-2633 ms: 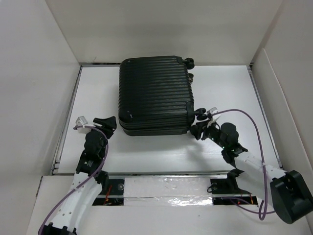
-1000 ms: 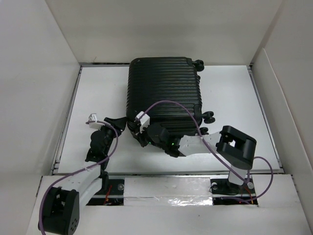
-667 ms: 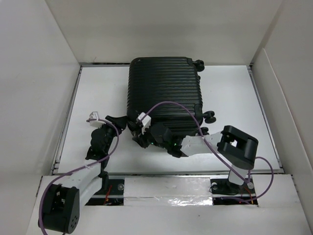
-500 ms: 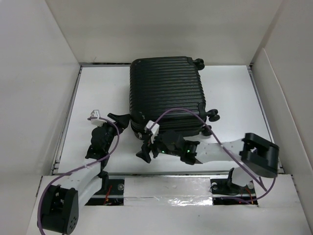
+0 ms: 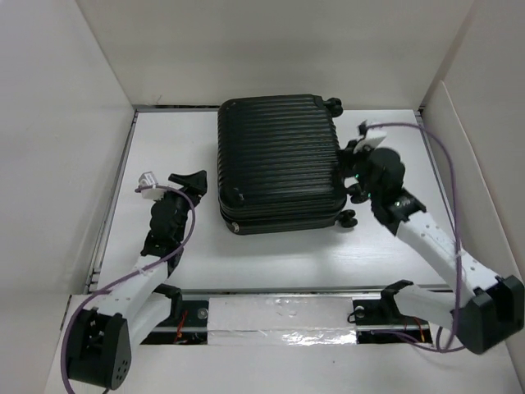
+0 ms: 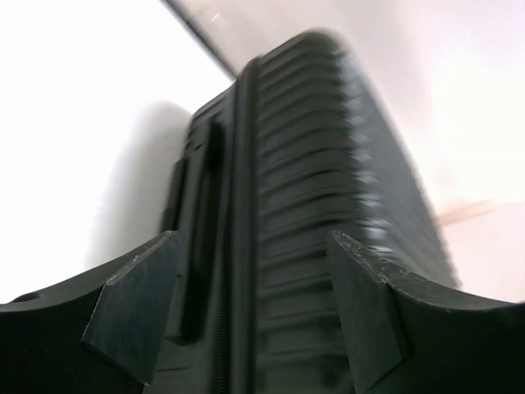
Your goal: Pack the luggage
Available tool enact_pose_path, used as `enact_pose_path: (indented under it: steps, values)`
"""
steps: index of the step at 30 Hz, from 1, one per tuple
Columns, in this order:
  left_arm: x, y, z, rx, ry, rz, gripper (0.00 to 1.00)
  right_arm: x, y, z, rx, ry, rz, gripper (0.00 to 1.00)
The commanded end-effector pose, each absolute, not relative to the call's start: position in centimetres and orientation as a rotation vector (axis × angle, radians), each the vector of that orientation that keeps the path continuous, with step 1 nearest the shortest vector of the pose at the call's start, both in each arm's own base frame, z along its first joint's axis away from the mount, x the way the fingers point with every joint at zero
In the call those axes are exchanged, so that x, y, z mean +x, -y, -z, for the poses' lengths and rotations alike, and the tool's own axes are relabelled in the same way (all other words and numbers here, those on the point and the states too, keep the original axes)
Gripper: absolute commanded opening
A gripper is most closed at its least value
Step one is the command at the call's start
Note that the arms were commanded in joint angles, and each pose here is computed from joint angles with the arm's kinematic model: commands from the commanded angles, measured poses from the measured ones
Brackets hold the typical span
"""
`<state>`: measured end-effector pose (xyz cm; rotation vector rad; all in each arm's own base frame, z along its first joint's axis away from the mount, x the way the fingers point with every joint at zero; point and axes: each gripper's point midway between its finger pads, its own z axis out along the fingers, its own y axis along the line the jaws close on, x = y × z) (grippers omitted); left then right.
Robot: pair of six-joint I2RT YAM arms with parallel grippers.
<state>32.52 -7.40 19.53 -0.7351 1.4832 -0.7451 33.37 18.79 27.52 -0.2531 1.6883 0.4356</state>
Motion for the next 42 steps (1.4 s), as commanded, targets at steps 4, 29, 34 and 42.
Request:
enact_pose_path:
  steps: [4, 29, 34, 42]
  values:
    - [34.7, 8.6, -20.3, -0.684, -1.519, 0.748, 0.66, 43.8, -6.9, -26.9, -0.026, -1.844, -0.047, 0.00]
    - [29.0, 17.7, -16.7, -0.238, -1.765, 0.938, 0.59, 52.2, -22.1, -17.8, -0.602, -2.075, -0.546, 0.21]
    - [26.1, 20.0, -16.9, -0.216, -1.768, 0.919, 0.58, 53.0, -24.3, -17.2, -0.665, -2.097, -0.560, 0.21]
    - [21.6, 24.0, -16.3, -0.197, -1.802, 1.015, 0.54, 54.5, -27.9, -19.3, -0.742, -2.052, -0.648, 0.23]
